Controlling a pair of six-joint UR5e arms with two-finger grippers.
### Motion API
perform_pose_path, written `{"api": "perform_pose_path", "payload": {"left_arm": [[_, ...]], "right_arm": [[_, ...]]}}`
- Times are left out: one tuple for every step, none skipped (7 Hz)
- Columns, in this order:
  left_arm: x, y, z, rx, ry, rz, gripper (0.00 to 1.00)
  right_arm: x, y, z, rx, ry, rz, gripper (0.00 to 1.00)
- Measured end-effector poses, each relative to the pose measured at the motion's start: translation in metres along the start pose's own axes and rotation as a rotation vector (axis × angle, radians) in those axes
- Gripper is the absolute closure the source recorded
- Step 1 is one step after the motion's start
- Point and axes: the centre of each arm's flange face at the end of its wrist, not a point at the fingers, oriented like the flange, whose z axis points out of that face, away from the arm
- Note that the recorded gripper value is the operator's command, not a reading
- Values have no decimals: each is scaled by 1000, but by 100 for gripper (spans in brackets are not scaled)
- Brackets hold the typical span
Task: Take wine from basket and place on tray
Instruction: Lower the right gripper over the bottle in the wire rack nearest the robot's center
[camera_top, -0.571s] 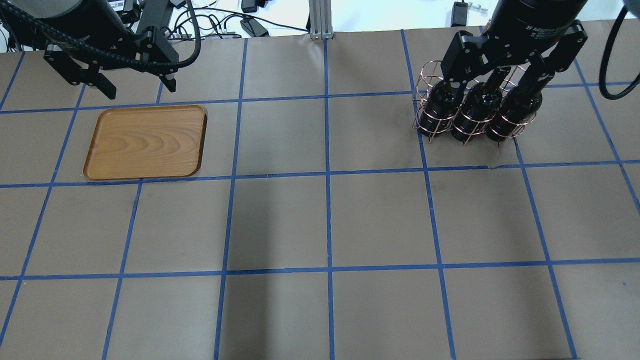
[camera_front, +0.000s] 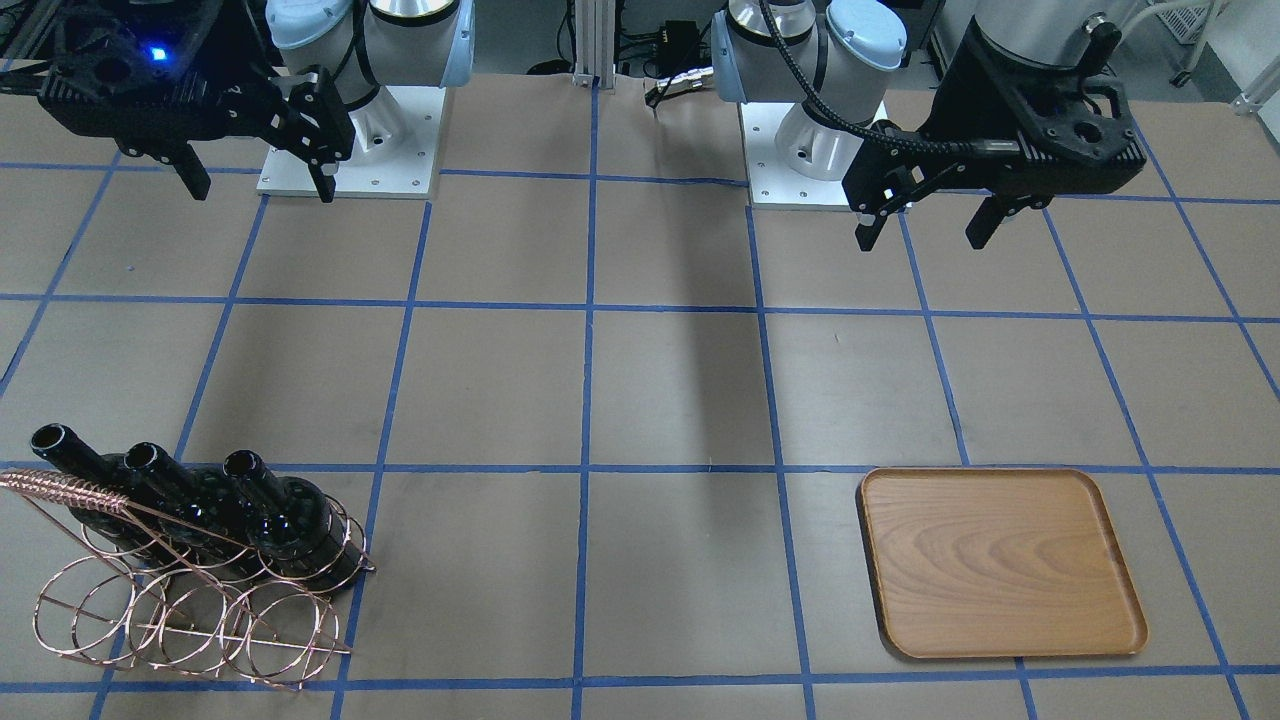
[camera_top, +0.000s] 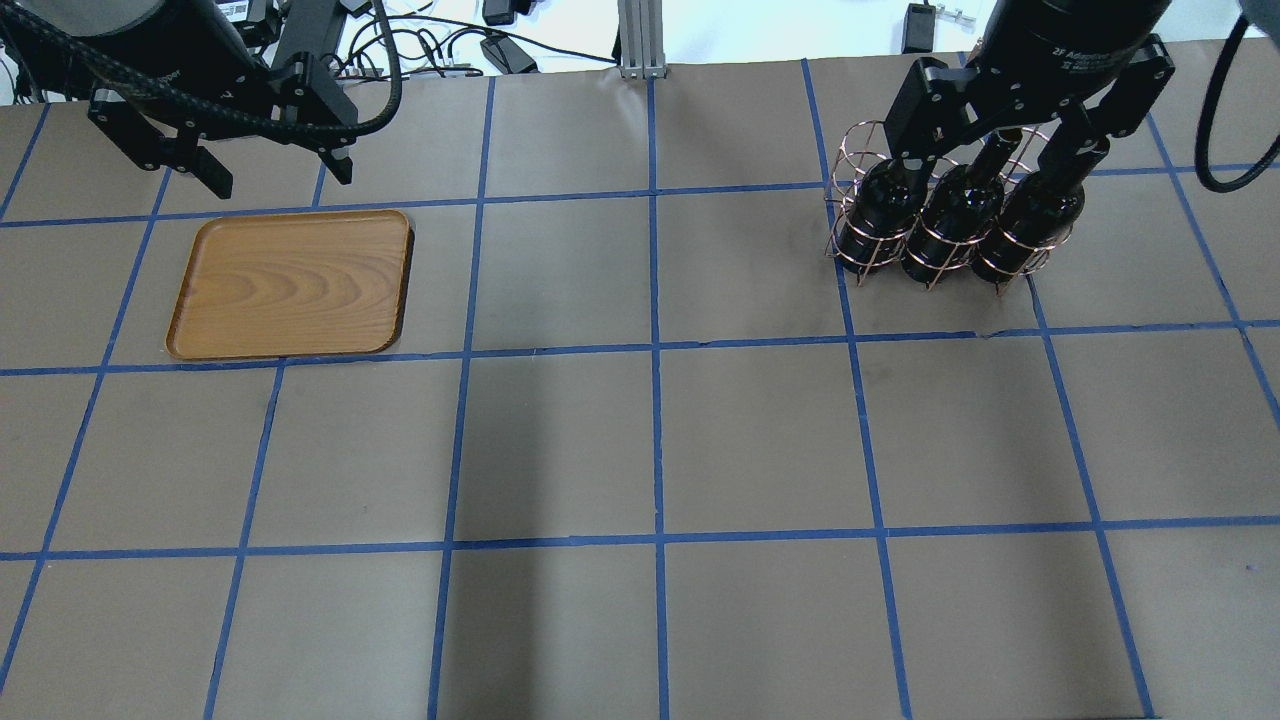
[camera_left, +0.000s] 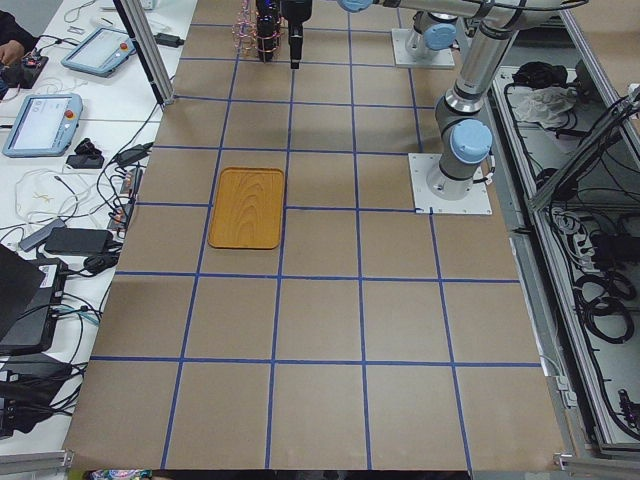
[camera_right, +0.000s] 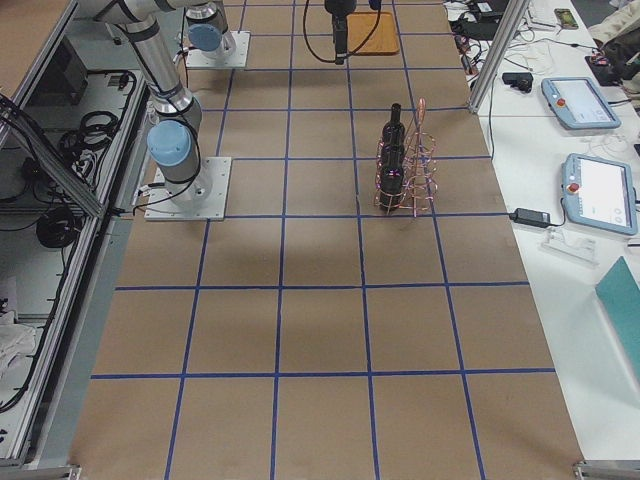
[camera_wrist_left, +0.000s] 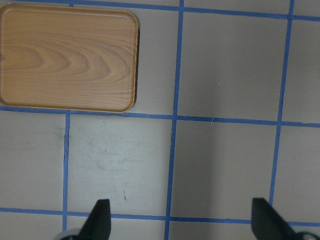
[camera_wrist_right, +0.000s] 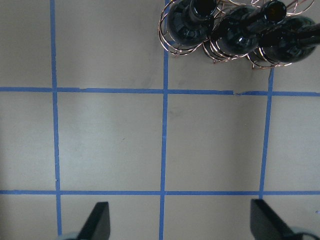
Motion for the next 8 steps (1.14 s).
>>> {"api": "perform_pose_path", "payload": {"left_arm": [[0, 0, 0, 0, 0, 0, 0], [0, 0, 0, -1, 0, 0, 0], [0, 0, 0, -1, -1, 0, 0], [0, 0, 0, -1, -1, 0, 0], [0, 1, 0, -1, -2, 0, 0], [0, 1, 0, -1, -3, 0, 0], [0, 1, 0, -1, -3, 0, 0], [0, 1, 0, -2, -3, 1, 0]], "right_arm": [[16, -22, 16, 6, 0, 19, 3], [39, -50, 45, -14, 2, 39, 3], [65, -76, 78, -35, 6, 59, 4], [91, -96, 108, -50, 8, 83, 9], [109, -109, 127, -52, 8, 93, 11], [117, -115, 137, -45, 5, 94, 12], [119, -120, 144, -32, 1, 93, 14], [119, -123, 152, -18, -4, 92, 20]]}}
